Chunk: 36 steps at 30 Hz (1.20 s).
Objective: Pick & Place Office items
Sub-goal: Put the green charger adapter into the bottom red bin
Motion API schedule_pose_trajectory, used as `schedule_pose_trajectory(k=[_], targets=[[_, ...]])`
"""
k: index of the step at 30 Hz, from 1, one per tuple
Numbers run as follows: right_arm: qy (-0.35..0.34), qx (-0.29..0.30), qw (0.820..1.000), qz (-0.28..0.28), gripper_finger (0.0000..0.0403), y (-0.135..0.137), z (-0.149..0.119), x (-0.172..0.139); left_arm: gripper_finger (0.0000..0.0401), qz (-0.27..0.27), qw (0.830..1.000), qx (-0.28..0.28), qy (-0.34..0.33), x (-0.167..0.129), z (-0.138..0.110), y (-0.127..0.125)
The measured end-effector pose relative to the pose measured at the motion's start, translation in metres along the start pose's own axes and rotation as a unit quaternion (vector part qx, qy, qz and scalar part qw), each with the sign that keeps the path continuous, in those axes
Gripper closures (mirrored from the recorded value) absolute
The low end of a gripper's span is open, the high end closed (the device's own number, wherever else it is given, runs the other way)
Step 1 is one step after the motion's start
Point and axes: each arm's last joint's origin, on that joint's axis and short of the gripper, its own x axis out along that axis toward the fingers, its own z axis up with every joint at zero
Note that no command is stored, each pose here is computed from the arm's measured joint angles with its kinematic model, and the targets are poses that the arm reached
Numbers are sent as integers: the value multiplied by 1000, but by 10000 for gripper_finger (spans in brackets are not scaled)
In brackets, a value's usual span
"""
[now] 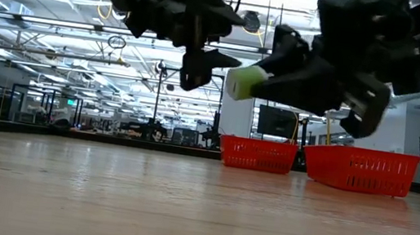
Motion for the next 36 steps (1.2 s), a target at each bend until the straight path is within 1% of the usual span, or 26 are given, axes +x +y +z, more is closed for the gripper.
schedule_pose_trajectory(k=[2,4,7,10,12,14,17,18,21,24,26,28,29,32,36], targets=[[8,19,1000,-8,276,-3,-2,0,128,-6,1000,13,-6,-5,3,1],[21,41,999,-12,276,-4,-4,-1,102,2,999,47,-20,-11,7,-3],[64,66,996,-21,276,-5,-4,-7,75,32,989,128,-62,-19,15,-9],[114,94,987,-55,276,-16,3,-22,58,67,976,193,-79,-20,17,-13],[154,124,978,-70,276,-24,5,-36,50,85,968,219,-85,-19,17,-13],[180,168,966,-77,276,-38,14,-50,45,99,960,242,-97,-20,19,-13],[228,251,937,-87,276,-58,24,-72,42,115,947,271,-127,-16,20,-10],[252,273,924,-86,276,-63,27,-78,41,113,945,274,-134,-16,17,-8],[344,328,876,-85,276,-72,29,-97,41,105,936,286,-176,-16,10,-4],[414,357,833,-83,276,-75,27,-110,41,105,935,276,-195,-20,-1,3],[449,374,810,-51,276,-71,23,-114,41,124,939,257,-193,-20,-8,9],[470,392,791,-21,276,-67,19,-115,40,147,941,236,-193,-19,-15,14],[479,395,784,-13,276,-65,17,-114,40,159,941,227,-193,-18,-18,15],[496,396,772,2,276,-61,12,-109,40,192,938,210,-198,-16,-24,17],[503,388,772,28,276,-56,6,-96,40,225,931,202,-203,-13,-27,17]])
